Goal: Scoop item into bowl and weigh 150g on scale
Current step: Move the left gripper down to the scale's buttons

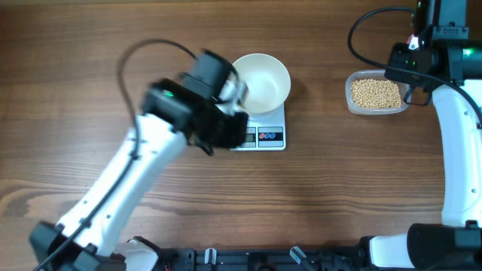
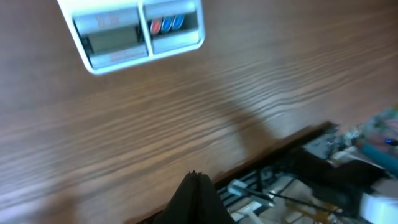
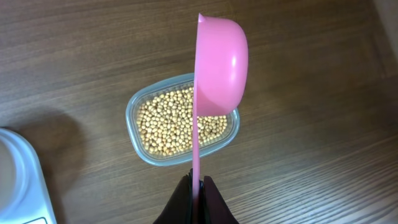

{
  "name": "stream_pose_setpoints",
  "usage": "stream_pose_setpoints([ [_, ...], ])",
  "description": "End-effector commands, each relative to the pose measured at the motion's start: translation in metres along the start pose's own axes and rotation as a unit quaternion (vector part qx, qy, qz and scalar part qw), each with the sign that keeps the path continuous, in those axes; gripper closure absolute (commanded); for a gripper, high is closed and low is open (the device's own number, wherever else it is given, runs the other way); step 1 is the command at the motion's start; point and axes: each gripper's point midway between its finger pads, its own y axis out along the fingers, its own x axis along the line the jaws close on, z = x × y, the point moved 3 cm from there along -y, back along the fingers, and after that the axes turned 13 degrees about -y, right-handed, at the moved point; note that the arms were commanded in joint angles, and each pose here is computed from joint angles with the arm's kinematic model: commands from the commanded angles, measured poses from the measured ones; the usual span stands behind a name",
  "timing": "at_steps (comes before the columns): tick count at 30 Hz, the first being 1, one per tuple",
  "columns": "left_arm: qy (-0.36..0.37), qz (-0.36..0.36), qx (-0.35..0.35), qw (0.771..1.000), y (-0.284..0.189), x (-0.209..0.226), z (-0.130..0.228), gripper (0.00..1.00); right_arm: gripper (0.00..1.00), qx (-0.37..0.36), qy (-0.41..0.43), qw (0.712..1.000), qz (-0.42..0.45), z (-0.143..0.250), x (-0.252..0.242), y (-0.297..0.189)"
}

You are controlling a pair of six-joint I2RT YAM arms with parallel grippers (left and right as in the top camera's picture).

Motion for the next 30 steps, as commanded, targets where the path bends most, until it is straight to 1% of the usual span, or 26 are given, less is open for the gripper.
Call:
stream_pose_setpoints([
  [1,-0.073,-0.042,-0.015,0.996,0.033,0.011,0.009,0.96,0.96,0.005,-0.013,1.0,0.001,0.0,0.001,0.004],
  [8,-0.087,0.013,-0.072,0.993,0.081,0.005,-0.011,0.96,0.96,0.007,-0.013,1.0,-0.006,0.001,0.003,0.004],
  [15,-0.076,0.0,-0.131,0.988,0.105,0.006,-0.043,0.96,0.96,0.011,-0.013,1.0,-0.023,0.003,0.008,0.004],
  [18,-0.056,0.011,-0.139,0.989,0.119,-0.001,-0.052,0.96,0.96,0.01,-0.013,1.0,-0.023,0.003,0.008,0.004],
  [20,-0.023,0.013,-0.141,0.99,0.128,-0.006,-0.054,0.96,0.96,0.01,-0.014,1.0,-0.022,0.003,0.008,0.004],
  [23,0.023,-0.009,-0.156,0.987,0.134,-0.006,-0.056,0.96,0.96,0.01,-0.014,1.0,-0.022,0.003,0.008,0.004],
  [27,0.024,-0.065,-0.22,0.973,0.127,0.004,-0.069,0.96,0.96,0.009,-0.014,1.0,-0.022,0.002,0.008,0.004],
  [30,0.025,-0.068,-0.244,0.967,0.122,0.003,-0.076,0.96,0.96,0.009,-0.014,1.0,-0.022,0.002,0.008,0.004],
])
